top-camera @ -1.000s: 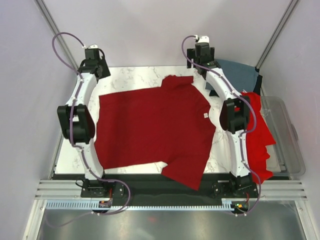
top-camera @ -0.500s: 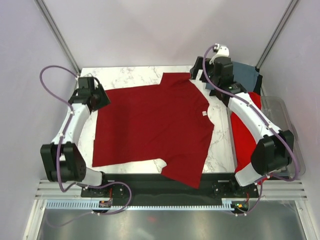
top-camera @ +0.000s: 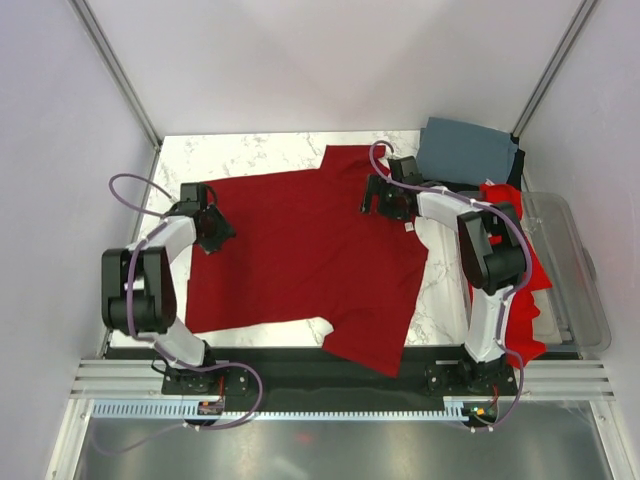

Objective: Fold and stack the t-shirts
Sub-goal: Fold the tshirt

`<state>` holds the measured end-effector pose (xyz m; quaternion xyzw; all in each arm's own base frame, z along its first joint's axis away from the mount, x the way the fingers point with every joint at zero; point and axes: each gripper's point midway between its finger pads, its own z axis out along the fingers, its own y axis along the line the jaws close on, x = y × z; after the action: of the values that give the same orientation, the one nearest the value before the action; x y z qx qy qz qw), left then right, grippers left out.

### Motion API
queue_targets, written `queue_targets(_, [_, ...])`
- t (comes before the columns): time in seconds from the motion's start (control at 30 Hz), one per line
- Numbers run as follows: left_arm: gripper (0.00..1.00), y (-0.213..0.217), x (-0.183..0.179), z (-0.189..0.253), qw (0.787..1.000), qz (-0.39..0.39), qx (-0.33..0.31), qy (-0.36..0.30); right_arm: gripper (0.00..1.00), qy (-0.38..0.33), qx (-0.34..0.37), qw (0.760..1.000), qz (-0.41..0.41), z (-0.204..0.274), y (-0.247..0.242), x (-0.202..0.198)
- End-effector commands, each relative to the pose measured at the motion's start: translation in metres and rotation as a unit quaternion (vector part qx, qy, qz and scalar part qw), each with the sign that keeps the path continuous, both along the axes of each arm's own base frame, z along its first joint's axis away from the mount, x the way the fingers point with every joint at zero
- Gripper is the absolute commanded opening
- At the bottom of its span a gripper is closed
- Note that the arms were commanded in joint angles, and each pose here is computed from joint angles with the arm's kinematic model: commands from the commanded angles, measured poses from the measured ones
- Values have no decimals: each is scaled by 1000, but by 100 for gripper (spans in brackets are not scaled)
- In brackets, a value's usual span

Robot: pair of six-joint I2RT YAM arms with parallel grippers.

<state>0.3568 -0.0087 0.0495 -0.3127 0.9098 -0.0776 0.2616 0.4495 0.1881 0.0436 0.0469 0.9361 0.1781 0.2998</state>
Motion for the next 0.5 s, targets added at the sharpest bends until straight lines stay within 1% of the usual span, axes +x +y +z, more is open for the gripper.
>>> queue_targets(0.0, [55, 6, 41, -4, 999, 40, -6, -26, 98, -23, 18, 999, -20, 12, -3, 32])
queue_targets(0.03, [55, 6, 45, -10, 999, 41, -6, -19, 98, -6, 17, 1000, -21, -5, -4, 33])
queue_targets(0.1, [54, 8, 62, -23, 999, 43, -5, -8, 98, -4, 22, 999, -29, -8, -10, 46])
queue_targets(0.13, [54, 8, 68, -26, 999, 42, -5, -4, 98, 9, 20, 999, -33, -22, -13, 49])
queue_targets(0.17, [53, 7, 71, -42, 999, 41, -6, 15, 98, 3, 27, 999, -37, -17, -16, 60])
queue_targets(0.2, [54, 7, 87, -35, 999, 38, -12, 1, 98, 5, 28, 999, -42, -19, -19, 65])
queue_targets(0.23, [53, 5, 92, -38, 999, 35, -14, 6, 98, 16, 28, 998, -46, -31, -21, 68])
queue_targets(0.27, [54, 5, 95, -53, 999, 30, -15, 22, 98, 6, 38, 998, -49, -22, -23, 81])
queue_targets(0.3, [54, 6, 113, -44, 999, 29, -14, 7, 98, 6, 42, 998, -50, -22, -23, 86])
queue_targets(0.33, [54, 6, 119, -47, 1000, 27, -12, 10, 98, 14, 42, 998, -54, -32, -24, 90])
queue_targets(0.37, [54, 7, 133, -38, 1000, 23, -10, 3, 98, 4, 51, 997, -51, -19, -20, 101])
queue_targets(0.4, [54, 8, 135, -50, 1000, 20, -8, 18, 98, 3, 54, 997, -47, -17, -18, 106])
queue_targets(0.43, [53, 8, 139, -47, 1000, 18, -7, 19, 98, 5, 56, 998, -40, -20, -15, 109])
queue_targets(0.47, [53, 8, 143, -41, 1000, 15, -6, 18, 98, -6, 63, 997, -34, -7, -10, 117])
